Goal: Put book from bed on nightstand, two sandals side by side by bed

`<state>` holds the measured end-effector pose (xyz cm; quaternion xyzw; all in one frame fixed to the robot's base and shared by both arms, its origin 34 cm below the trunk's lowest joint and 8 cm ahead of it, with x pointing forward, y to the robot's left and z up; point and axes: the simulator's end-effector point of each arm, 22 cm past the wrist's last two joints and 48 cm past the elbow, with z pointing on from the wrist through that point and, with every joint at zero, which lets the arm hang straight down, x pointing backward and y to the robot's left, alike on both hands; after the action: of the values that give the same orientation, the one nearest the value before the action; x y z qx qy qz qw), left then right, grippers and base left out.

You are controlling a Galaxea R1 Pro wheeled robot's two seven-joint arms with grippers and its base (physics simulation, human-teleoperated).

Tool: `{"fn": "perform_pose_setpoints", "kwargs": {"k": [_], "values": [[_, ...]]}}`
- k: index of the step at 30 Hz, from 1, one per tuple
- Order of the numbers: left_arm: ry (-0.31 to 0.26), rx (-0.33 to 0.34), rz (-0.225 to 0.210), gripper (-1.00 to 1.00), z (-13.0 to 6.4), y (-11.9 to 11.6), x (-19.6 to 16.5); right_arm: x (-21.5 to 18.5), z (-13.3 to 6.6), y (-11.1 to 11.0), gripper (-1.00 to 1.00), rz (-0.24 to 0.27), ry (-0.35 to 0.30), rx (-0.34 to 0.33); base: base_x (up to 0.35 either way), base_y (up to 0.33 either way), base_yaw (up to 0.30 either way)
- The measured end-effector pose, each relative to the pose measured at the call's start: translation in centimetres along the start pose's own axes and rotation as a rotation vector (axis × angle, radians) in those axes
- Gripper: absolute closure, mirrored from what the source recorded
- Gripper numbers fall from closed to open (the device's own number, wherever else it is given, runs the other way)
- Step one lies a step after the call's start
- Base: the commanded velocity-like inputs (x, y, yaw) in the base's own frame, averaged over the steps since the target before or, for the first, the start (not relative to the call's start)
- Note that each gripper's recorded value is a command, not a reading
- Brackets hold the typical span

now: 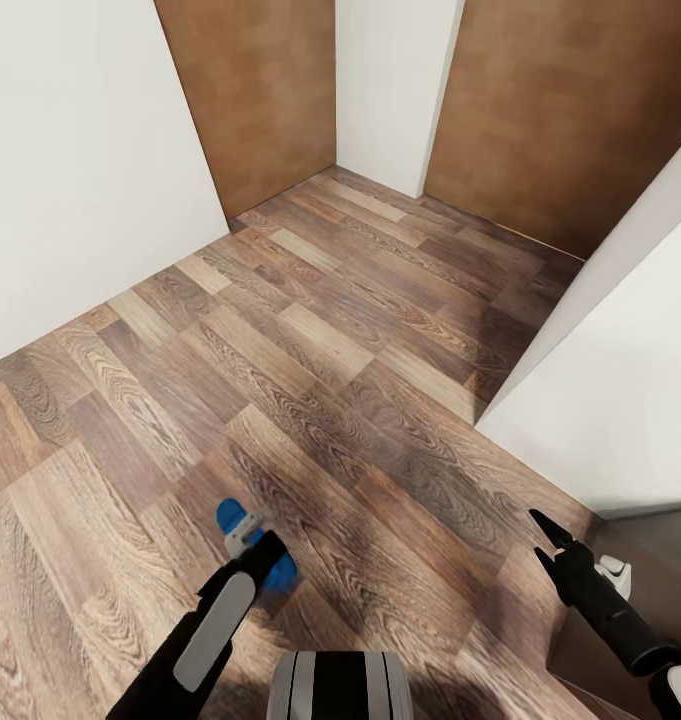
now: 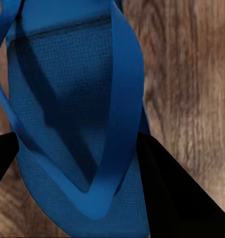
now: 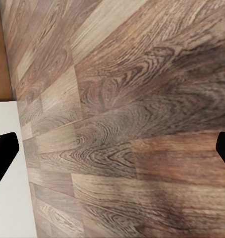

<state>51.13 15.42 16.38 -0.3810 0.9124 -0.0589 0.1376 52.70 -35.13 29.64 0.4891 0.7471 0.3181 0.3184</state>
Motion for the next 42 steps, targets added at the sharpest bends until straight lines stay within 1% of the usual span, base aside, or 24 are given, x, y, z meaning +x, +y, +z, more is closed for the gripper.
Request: {"fn": "perform_pose_setpoints", "kwargs": {"k": [3, 5, 7, 10, 14, 15, 16, 17, 18, 19, 20, 21, 23, 24, 25, 26, 27, 29, 31, 32, 33, 36, 39, 42], "values": [[-0.045, -0.030, 0.053, 1.00, 0.3, 2.0, -2.0, 0.0, 0.0, 0.0, -1.00, 0.000, -0.001, 0.001, 0.000, 0.000, 0.000], [-0.066, -0.049, 0.075, 1.00, 0.4, 3.3, -3.2, 0.0, 0.0, 0.0, -1.00, 0.000, -0.001, 0.001, 0.000, 0.000, 0.000], [-0.107, -0.086, 0.113, 1.00, 0.6, 6.0, -5.8, -0.1, 0.0, 0.0, -1.00, 0.000, -0.001, 0.001, 0.000, 0.000, 0.000], [-0.127, -0.102, 0.133, 1.00, 0.6, 7.5, -7.3, -0.1, 0.0, 0.0, -1.00, 0.000, -0.001, 0.001, 0.000, 0.000, 0.000], [-0.139, -0.084, 0.155, 1.00, 0.6, 8.3, -8.3, -0.1, 0.0, -0.1, -1.00, -0.001, -0.001, 0.006, 0.000, 0.000, 0.000], [-0.147, -0.078, 0.167, 1.00, 0.6, 8.6, -8.9, -0.1, 0.0, -0.1, -1.00, -0.001, -0.001, 0.007, 0.000, 0.000, 0.000], [-0.163, -0.066, 0.190, 1.00, 0.6, 9.3, -10.1, -0.1, 0.0, -0.2, -1.00, -0.001, -0.001, 0.008, 0.000, 0.000, 0.000], [-0.165, -0.059, 0.196, 1.00, 0.6, 9.5, -10.5, -0.1, 0.0, -0.2, -1.00, -0.001, -0.001, 0.008, 0.000, 0.000, 0.000], [-0.172, -0.026, 0.217, 1.00, 0.5, 9.4, -11.3, -0.1, 0.0, -0.2, -1.00, -0.001, -0.001, 0.009, 0.000, 0.000, 0.000], [-0.170, 0.006, 0.225, 1.00, 0.5, 9.0, -11.5, -0.1, 0.0, -0.2, -1.00, -0.001, -0.001, 0.010, 0.000, 0.000, 0.000], [-0.154, 0.056, 0.241, 1.00, 0.5, 8.2, -11.3, -0.1, 0.0, -0.2, -1.00, -0.001, -0.001, 0.010, 0.000, 0.000, 0.000], [-0.142, 0.073, 0.249, 1.00, 0.5, 7.9, -11.1, -0.1, 0.0, -0.2, -1.00, -0.001, 0.000, 0.011, 0.000, 0.000, 0.000], [-0.039, 0.160, 0.295, 1.00, 0.5, 6.5, -8.8, 0.0, 0.0, -0.2, -1.00, -0.001, 0.000, 0.011, 0.000, 0.000, 0.000], [-0.015, 0.178, 0.306, 1.00, 0.4, 6.2, -8.2, 0.0, 0.0, -0.2, -1.00, -0.001, 0.000, 0.011, 0.000, 0.000, 0.000], [0.046, 0.231, 0.322, 1.00, 0.2, 5.3, -6.7, 0.0, 0.0, -0.2, -1.00, -0.001, 0.000, 0.011, 0.000, 0.000, 0.000], [0.081, 0.268, 0.336, 1.00, -0.1, 4.6, -5.7, 0.0, 0.0, -0.3, -1.00, -0.001, 0.000, 0.011, 0.000, 0.000, 0.000], [0.097, 0.287, 0.356, 1.00, -0.2, 4.3, -5.2, 0.0, 0.0, -0.3, -1.00, -0.001, 0.000, 0.012, 0.000, 0.000, 0.000], [0.103, 0.293, 0.389, 1.00, -0.3, 4.1, -4.7, 0.0, 0.0, -0.3, -1.00, -0.001, 0.000, 0.012, 0.000, 0.000, 0.000], [0.104, 0.293, 0.444, 1.00, -0.3, 3.9, -4.0, 0.0, 0.0, -0.3, -1.00, 0.000, 0.000, 0.013, 0.000, 0.000, 0.000], [0.106, 0.297, 0.461, 1.00, -0.3, 3.6, -3.5, 0.0, 0.0, -0.4, -1.00, -0.001, 0.000, 0.013, 0.000, 0.000, 0.000], [0.115, 0.317, 0.477, 1.00, -0.5, 2.5, -2.3, 0.0, 0.0, -0.4, -1.00, -0.002, 0.001, 0.013, 0.000, 0.000, 0.000], [0.117, 0.351, 0.514, 1.00, -1.1, 0.8, -1.1, 0.4, 0.1, -0.3, -1.00, -0.001, 0.009, 0.010, 0.000, 0.000, 0.000], [0.124, 0.363, 0.535, 1.00, -1.4, 0.2, -0.4, 1.8, 0.4, -0.4, -1.00, 0.000, 0.042, 0.013, 0.000, 0.000, 0.000], [0.128, 0.362, 0.544, 1.00, -1.5, 0.3, -0.3, 3.3, 0.4, -2.5, -1.00, 0.010, 0.074, 0.056, 0.000, 0.000, 0.000]]}}
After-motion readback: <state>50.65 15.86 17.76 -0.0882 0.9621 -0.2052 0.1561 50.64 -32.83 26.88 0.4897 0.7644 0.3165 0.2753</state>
